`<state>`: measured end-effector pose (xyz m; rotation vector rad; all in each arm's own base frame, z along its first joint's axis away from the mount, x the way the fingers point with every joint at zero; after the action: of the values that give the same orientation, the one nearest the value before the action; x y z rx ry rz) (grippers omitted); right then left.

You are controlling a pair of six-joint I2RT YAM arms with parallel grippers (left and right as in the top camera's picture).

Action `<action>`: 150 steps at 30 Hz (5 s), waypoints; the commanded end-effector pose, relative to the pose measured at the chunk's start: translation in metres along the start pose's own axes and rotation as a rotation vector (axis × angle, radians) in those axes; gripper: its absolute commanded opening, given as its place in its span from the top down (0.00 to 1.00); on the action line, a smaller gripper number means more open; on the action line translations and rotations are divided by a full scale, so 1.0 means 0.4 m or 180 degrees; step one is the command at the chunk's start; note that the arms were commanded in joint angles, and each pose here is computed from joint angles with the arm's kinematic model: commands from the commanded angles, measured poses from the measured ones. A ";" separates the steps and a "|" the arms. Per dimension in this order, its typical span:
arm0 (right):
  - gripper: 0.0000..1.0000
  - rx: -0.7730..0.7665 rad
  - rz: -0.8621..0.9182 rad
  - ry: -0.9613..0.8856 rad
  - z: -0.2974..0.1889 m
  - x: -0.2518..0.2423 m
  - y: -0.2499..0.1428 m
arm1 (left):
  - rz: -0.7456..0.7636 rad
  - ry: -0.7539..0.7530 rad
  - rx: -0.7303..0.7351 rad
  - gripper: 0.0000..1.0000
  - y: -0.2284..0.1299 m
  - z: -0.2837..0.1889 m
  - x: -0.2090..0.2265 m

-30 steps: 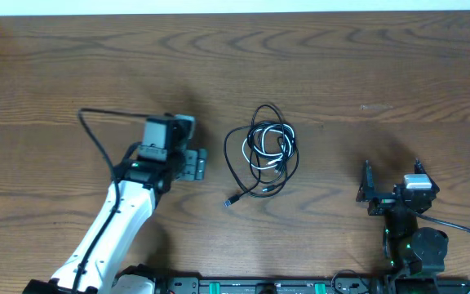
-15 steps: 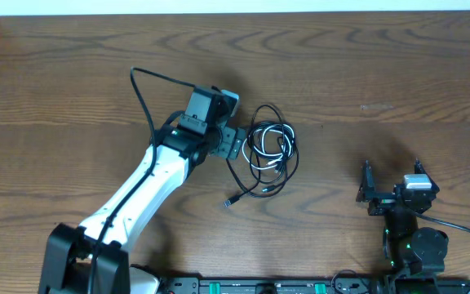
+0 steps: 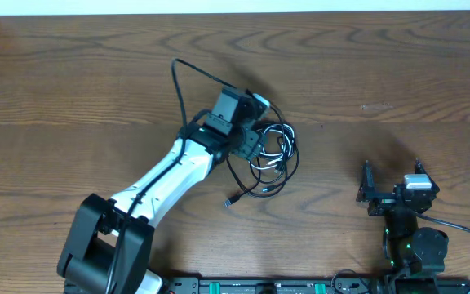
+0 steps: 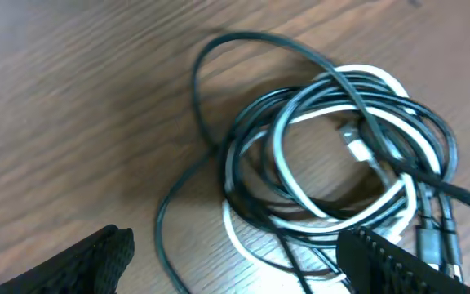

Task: Untangle cables
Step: 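Grasp the black and white cable bundle with the left gripper and lift, then move the right gripper to the bundle and grasp a cable strand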

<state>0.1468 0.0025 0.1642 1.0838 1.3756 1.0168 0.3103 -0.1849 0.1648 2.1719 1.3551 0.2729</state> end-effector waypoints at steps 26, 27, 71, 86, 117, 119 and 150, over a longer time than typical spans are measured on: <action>0.01 -0.0008 -0.0051 0.0039 -0.001 0.003 0.000 | 0.0487 0.0329 -0.0305 0.15 0.013 0.209 0.000; 0.01 -0.0008 -0.0051 0.0039 -0.001 0.003 0.000 | 0.0487 0.0330 -0.0297 0.15 0.011 0.210 0.000; 0.01 -0.0770 0.0268 0.0484 -0.016 0.014 0.093 | 0.0990 -0.0225 -0.2024 0.93 0.160 -0.365 -0.088; 0.01 -0.0081 0.0475 0.1804 -0.062 0.008 0.395 | 0.1331 -0.0966 -0.1802 0.92 0.125 -0.361 -0.127; 0.94 0.0186 0.0880 0.3996 0.162 0.087 0.408 | 0.1844 -0.1585 -0.2007 0.92 0.123 -0.384 -0.164; 0.99 0.0256 0.0929 0.4008 0.165 0.089 0.401 | 0.1851 -0.1602 -0.2008 0.93 0.123 -0.384 -0.166; 0.99 0.0095 0.0984 0.3071 0.103 0.025 0.466 | 0.1240 -0.0845 -0.1872 0.14 0.125 -0.388 -0.120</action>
<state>0.2095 0.0550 0.3251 0.9450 2.0220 1.8584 0.2546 -0.1972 0.3177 1.8917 0.4683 0.3672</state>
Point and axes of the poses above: each gripper's point midway between its finger pads, its own z axis out along the fingers, its own x axis along the line the jaws close on, y = z × x, the point moved 10 cm from there along -z, back along the fingers, and after that the axes turned 12 degrees about -z, right-handed, at the moved point
